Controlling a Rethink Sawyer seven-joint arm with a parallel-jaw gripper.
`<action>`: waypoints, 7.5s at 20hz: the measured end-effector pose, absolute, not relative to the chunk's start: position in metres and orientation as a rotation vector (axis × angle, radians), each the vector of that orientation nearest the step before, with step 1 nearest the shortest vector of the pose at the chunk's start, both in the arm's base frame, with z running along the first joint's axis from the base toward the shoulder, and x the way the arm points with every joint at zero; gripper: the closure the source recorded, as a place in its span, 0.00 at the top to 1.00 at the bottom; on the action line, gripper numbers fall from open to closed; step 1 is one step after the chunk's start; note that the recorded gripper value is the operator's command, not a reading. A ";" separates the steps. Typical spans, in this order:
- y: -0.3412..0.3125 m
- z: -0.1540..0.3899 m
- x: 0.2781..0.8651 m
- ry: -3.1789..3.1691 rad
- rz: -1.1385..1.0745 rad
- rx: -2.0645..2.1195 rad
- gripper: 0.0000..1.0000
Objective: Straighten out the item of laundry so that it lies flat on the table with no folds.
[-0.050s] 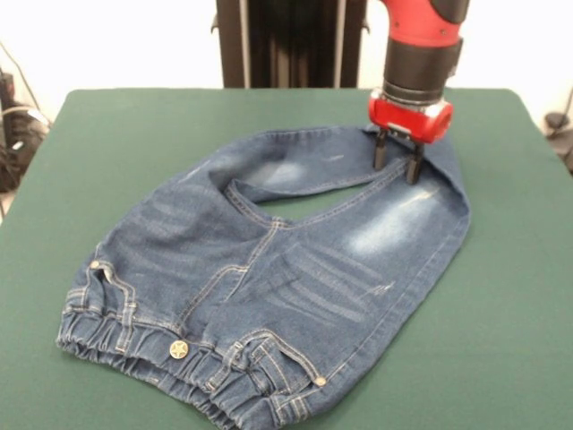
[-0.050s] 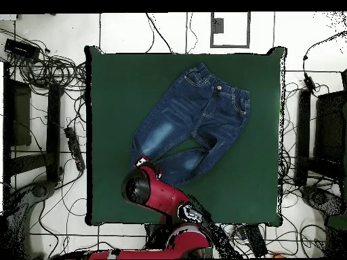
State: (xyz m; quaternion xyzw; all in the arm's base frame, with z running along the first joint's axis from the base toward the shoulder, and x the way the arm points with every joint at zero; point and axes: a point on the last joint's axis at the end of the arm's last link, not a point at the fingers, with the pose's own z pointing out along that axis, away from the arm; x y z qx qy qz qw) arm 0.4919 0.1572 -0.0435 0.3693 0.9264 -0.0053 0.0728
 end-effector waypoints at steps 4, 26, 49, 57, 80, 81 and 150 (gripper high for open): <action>0.162 -0.043 0.495 2.752 -0.041 1.171 1.00; 0.177 -0.033 0.507 2.717 -0.027 1.288 1.00; 0.208 0.119 0.542 2.874 0.221 1.321 1.00; 0.165 0.130 0.558 2.810 0.229 1.389 1.00; 0.117 0.026 0.580 2.729 0.392 1.133 1.00; 0.119 0.025 0.580 2.730 0.404 1.126 1.00; 0.176 -0.028 0.478 2.876 0.876 0.859 1.00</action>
